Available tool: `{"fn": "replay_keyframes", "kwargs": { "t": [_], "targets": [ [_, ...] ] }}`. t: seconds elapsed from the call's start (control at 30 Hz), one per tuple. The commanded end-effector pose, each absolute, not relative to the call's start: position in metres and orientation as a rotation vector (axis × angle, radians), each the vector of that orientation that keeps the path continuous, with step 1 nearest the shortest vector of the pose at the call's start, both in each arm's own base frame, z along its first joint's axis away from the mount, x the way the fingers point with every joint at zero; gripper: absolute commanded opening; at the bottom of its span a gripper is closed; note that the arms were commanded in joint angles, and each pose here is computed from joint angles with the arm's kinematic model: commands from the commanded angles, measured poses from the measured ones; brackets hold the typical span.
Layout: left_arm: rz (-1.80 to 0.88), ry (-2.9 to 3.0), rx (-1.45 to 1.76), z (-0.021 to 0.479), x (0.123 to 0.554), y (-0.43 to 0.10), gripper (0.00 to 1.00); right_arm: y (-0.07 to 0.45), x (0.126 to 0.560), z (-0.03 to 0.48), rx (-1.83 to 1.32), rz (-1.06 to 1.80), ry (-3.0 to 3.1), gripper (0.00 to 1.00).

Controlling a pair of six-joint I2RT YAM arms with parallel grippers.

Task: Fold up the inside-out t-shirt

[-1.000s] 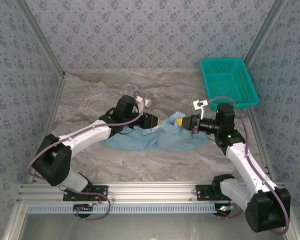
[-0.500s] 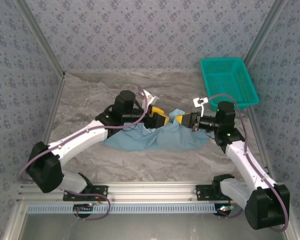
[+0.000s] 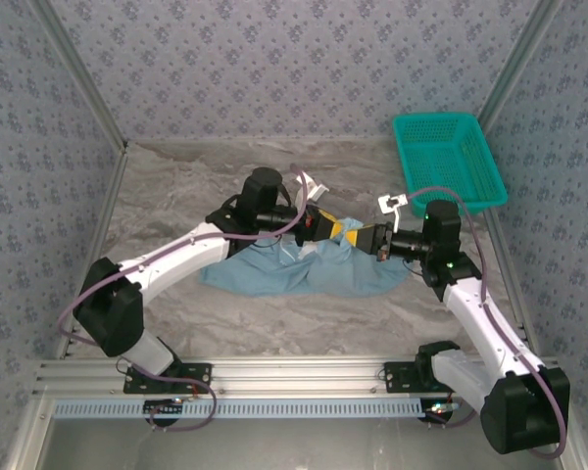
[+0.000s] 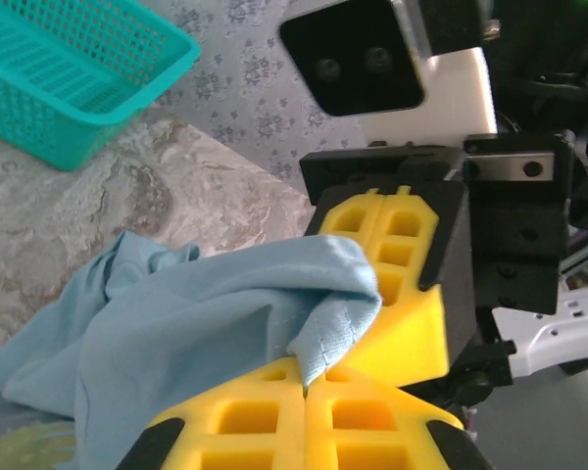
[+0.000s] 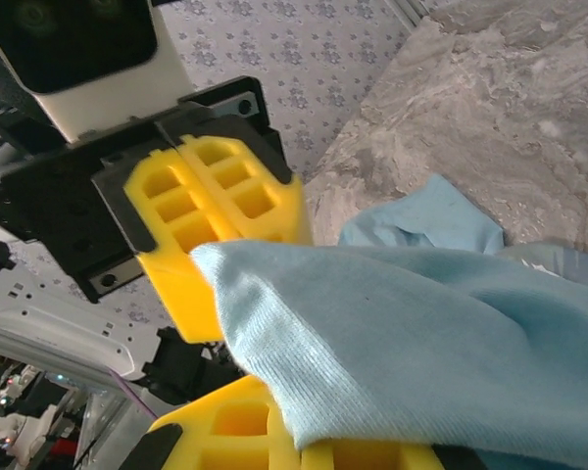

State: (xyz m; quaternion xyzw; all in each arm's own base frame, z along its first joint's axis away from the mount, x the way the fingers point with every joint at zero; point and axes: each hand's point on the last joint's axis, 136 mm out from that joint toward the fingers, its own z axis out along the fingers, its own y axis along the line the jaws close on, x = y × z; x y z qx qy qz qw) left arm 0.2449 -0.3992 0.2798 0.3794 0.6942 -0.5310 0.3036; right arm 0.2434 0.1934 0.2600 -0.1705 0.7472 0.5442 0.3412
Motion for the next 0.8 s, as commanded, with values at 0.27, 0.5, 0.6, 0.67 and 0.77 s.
{"fn": "replay_keyframes", "kwargs": {
  "t": [0.27,0.5,0.6,0.67,0.77],
  "targets": [
    [-1.142,1.815,1.038,0.344,0.231,-0.391,0.00,0.143,0.273,0.260,-0.404,0.513,2.179,0.47],
    [-1.076,1.859,1.053,0.353,0.232,-0.388,0.00,0.178,0.239,0.284,-0.728,0.589,1.978,0.55],
    [-1.088,1.872,1.038,0.356,0.231,-0.388,0.00,0.184,0.234,0.285,-0.760,0.638,1.922,0.58],
    [-1.097,1.880,1.039,0.355,0.230,-0.388,0.00,0.190,0.233,0.291,-0.768,0.678,1.869,0.60],
    [-1.136,1.872,1.048,0.357,0.225,-0.391,0.00,0.203,0.238,0.297,-0.763,0.756,1.808,0.62]
  ]
}}
